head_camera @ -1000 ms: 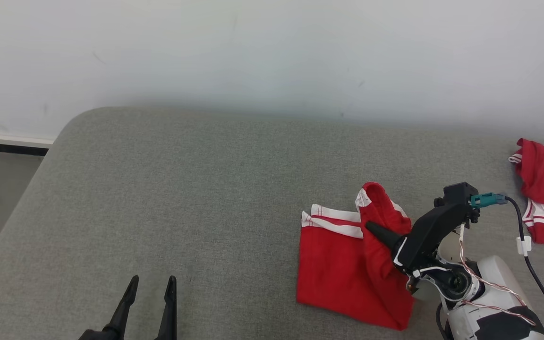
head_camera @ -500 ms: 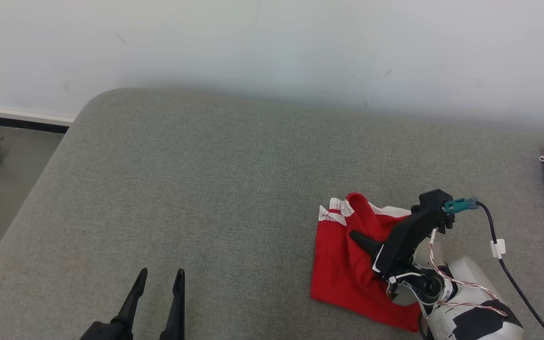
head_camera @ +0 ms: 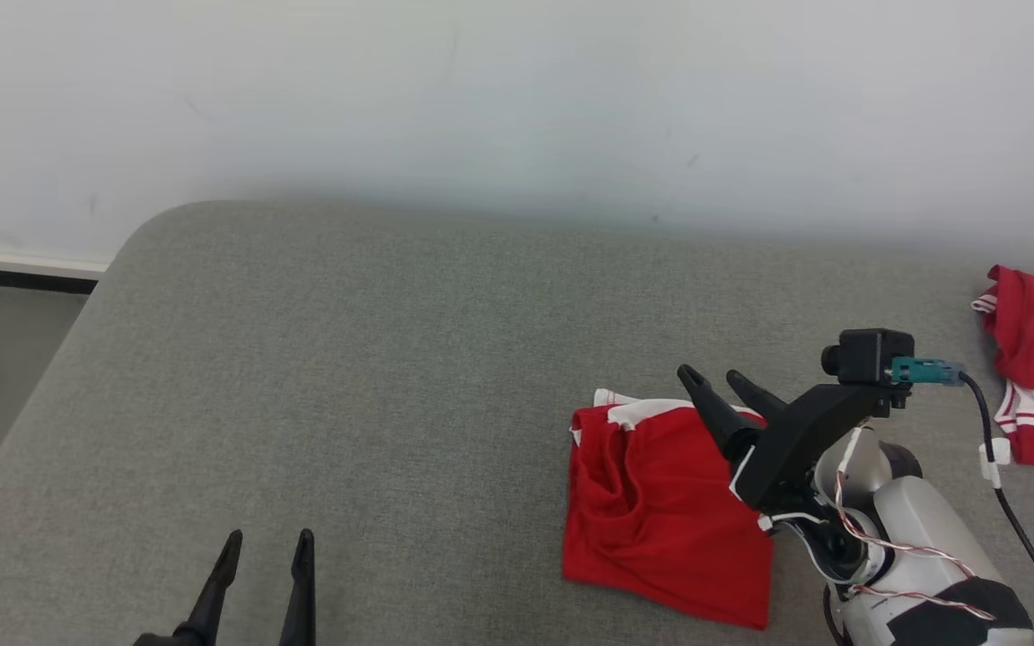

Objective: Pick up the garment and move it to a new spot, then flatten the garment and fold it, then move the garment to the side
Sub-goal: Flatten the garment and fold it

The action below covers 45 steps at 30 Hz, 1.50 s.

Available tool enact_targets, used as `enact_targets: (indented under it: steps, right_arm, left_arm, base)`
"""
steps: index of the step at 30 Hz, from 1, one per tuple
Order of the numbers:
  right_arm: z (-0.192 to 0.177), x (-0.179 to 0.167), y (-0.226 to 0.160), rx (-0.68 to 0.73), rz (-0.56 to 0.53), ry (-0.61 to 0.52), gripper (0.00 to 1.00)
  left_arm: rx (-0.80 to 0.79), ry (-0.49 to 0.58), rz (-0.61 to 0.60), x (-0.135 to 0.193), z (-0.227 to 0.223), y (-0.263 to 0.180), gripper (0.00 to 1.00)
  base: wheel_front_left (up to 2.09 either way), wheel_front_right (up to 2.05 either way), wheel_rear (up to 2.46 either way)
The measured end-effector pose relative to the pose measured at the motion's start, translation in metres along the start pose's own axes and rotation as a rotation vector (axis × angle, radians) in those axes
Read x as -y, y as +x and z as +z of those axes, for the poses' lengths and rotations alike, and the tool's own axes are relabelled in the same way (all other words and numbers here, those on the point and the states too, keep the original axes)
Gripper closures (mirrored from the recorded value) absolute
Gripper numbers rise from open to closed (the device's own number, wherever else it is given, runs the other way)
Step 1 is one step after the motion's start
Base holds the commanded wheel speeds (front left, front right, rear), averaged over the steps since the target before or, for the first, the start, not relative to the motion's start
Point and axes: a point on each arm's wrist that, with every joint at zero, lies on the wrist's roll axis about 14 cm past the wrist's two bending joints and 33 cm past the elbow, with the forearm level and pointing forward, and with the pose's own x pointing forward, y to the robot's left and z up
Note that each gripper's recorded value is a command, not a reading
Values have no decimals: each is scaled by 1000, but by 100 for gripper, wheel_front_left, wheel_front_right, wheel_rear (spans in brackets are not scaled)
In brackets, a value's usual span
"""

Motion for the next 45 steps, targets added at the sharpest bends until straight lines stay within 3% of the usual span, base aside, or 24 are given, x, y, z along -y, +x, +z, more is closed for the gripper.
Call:
enact_targets:
  steps: [11,15,23,31,45]
  right_arm:
    - [38,20,-58,307,-62,-121,0]
    - [42,23,-80,386,-86,-230,0]
    - [40,43,-122,529,-172,-227,0]
    - [21,50,-143,550,-222,-327,0]
    - [-10,65,-153,535,-330,-254,0]
  left_arm:
    - [24,29,-19,0,8,7,0]
    - [25,34,-45,7,8,12,0]
    - [28,39,-81,18,9,22,0]
    - [28,46,-99,23,9,25,0]
    - [38,59,-40,2,13,15,0]
  base:
    - [0,0,0]
    - [0,0,0]
    - [0,0,0]
    - [0,0,0]
    - [0,0,0]
